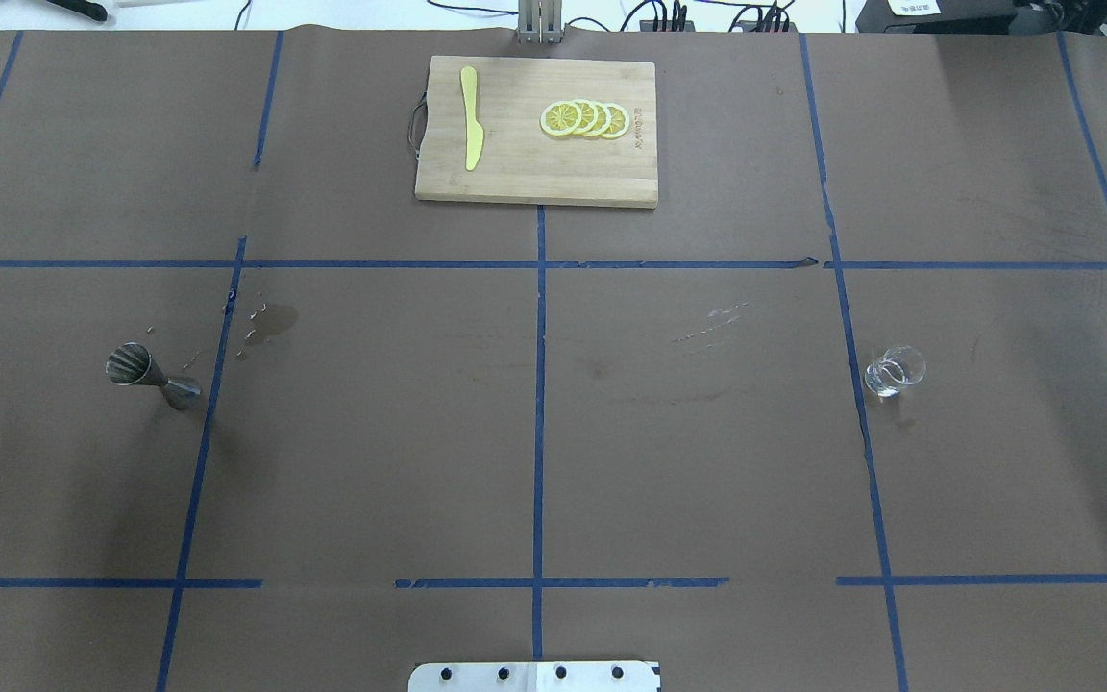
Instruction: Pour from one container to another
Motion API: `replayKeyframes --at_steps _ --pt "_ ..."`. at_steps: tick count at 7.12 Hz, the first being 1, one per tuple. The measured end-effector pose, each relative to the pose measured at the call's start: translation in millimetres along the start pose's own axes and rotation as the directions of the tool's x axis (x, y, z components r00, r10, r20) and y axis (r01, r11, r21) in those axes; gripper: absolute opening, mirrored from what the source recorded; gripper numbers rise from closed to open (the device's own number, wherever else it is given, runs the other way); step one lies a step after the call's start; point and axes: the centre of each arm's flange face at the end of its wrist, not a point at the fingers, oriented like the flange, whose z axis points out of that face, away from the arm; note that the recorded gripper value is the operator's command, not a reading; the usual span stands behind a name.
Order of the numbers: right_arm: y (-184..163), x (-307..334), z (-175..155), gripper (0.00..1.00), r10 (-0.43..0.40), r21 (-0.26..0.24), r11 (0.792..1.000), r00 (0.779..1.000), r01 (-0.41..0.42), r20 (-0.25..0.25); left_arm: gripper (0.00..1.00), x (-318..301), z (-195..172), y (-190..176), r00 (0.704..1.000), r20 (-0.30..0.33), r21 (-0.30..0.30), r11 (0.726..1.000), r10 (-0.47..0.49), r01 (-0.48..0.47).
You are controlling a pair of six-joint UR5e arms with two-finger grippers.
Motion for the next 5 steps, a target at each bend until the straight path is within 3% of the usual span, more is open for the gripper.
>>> replayKeyframes --at_steps 2,5 --pt "-4.4 -2.7 -3.1 1.00 -0.027 0.032 0.999 1.000 0.027 0.000 1.00 1.8 -2.2 -14.4 1.000 0.000 0.024 0.999 0.025 -0.025" --pt "-6.1 -3.8 -4.1 1.00 -0.032 0.039 0.999 0.999 0.032 0.003 1.00 2.8 -4.6 -15.2 0.982 0.021 0.175 0.966 0.188 -0.189"
